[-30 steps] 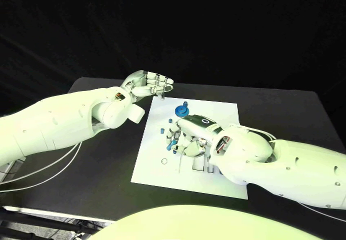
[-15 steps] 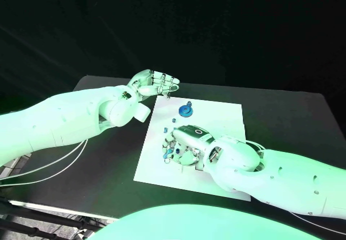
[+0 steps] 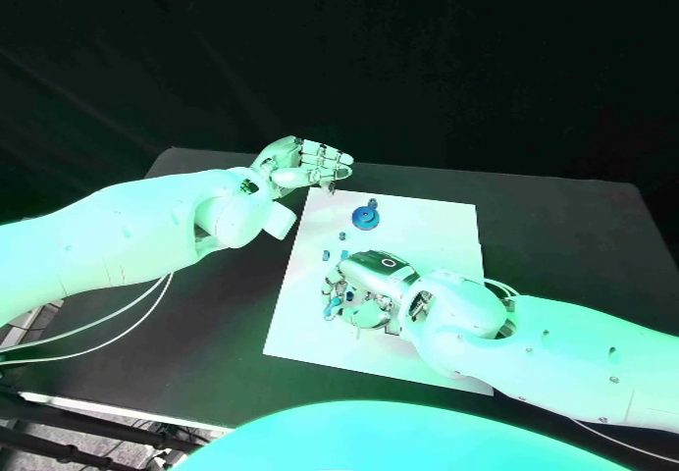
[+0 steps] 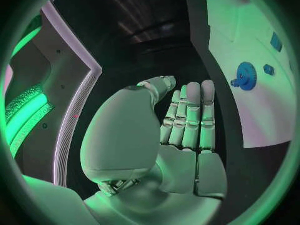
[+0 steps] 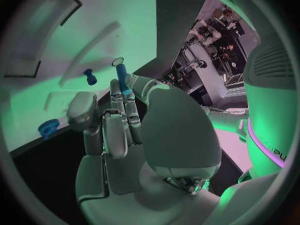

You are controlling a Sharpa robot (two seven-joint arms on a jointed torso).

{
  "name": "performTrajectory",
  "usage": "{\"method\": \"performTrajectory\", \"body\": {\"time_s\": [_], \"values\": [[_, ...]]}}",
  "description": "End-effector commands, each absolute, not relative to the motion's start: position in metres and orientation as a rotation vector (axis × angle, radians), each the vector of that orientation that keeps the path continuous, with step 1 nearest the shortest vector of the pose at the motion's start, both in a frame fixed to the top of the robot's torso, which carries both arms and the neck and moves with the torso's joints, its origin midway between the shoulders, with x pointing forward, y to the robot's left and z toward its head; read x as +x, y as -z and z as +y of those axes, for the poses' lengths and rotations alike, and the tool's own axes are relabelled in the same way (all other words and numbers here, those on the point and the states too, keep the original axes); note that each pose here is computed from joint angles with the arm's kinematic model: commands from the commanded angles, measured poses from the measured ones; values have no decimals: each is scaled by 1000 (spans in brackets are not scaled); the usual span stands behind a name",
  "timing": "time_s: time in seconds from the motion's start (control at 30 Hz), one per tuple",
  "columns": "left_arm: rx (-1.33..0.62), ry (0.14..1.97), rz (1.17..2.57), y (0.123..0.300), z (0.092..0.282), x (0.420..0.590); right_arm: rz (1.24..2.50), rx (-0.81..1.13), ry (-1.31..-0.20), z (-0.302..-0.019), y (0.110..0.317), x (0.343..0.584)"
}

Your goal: Assemble the parts on the task board

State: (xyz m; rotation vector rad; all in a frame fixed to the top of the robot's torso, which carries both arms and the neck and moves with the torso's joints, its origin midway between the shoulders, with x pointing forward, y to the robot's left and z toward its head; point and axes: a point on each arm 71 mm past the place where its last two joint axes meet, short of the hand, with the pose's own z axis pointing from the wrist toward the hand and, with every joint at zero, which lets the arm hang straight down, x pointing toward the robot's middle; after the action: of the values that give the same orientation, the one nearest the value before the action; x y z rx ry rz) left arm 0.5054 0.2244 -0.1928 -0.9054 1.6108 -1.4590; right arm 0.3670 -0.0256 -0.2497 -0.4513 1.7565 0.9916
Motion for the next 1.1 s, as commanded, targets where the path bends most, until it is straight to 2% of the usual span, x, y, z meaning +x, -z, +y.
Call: {"method": "performTrajectory", "body": {"time_s": [0.03, 0.6, 1.1], "values": [[-895, 1480, 1612, 191, 222, 505, 1787, -503, -969, -24, 254, 366], [-897, 1476, 1612, 191, 224, 504, 1796, -541, -902, -21, 262, 365], [-899, 1475, 1613, 191, 223, 504, 1797, -560, -925, -13, 264, 357]]}}
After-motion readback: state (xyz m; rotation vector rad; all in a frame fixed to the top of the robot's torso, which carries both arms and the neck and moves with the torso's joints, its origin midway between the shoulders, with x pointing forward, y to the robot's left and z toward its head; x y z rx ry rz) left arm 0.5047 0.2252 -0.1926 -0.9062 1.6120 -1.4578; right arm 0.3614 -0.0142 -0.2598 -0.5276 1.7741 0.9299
